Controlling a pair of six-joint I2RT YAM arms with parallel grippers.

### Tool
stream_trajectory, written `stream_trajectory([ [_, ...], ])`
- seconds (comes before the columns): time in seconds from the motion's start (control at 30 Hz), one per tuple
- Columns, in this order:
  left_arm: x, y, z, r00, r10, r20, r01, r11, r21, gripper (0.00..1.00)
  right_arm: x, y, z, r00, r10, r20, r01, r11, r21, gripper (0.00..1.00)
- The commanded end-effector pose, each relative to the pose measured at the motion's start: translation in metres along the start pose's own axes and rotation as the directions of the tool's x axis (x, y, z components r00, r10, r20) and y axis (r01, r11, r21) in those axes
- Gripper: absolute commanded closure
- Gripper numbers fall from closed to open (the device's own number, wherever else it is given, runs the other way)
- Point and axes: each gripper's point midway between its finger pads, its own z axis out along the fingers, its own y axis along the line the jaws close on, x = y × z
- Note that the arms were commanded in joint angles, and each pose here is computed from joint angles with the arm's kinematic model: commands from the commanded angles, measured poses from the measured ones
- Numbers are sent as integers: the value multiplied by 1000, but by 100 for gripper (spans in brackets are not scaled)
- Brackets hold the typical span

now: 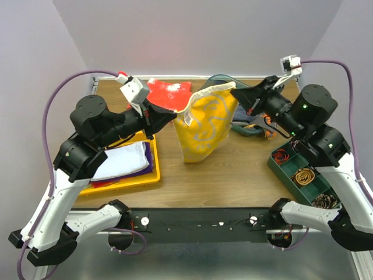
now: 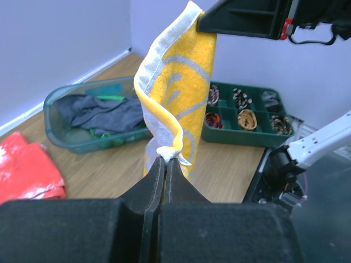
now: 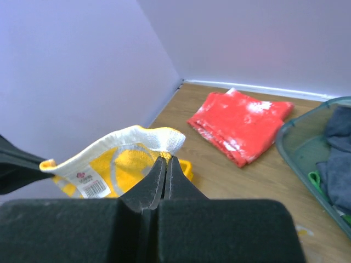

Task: Fold and stack the towels
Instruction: Flatten out the towel at the center of the board.

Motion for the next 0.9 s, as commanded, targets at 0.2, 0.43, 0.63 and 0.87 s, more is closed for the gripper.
stream_trajectory([
  [0.2,-39,32,-14,966,-253,50,256,919,-301,100,1,-4,8,994,83,-75,-76,993,91,99],
  [0.43,69,139,54,889,-446,-102,318,762,-564,100,81,-96,107,969,18,-247,73,932,354,99],
  [0.63,145,214,108,830,-536,-157,338,705,-624,100,163,-212,164,927,112,-358,80,873,480,99],
  [0.87,177,231,123,817,-542,-197,316,706,-634,100,177,-229,143,932,151,-331,54,842,537,99],
])
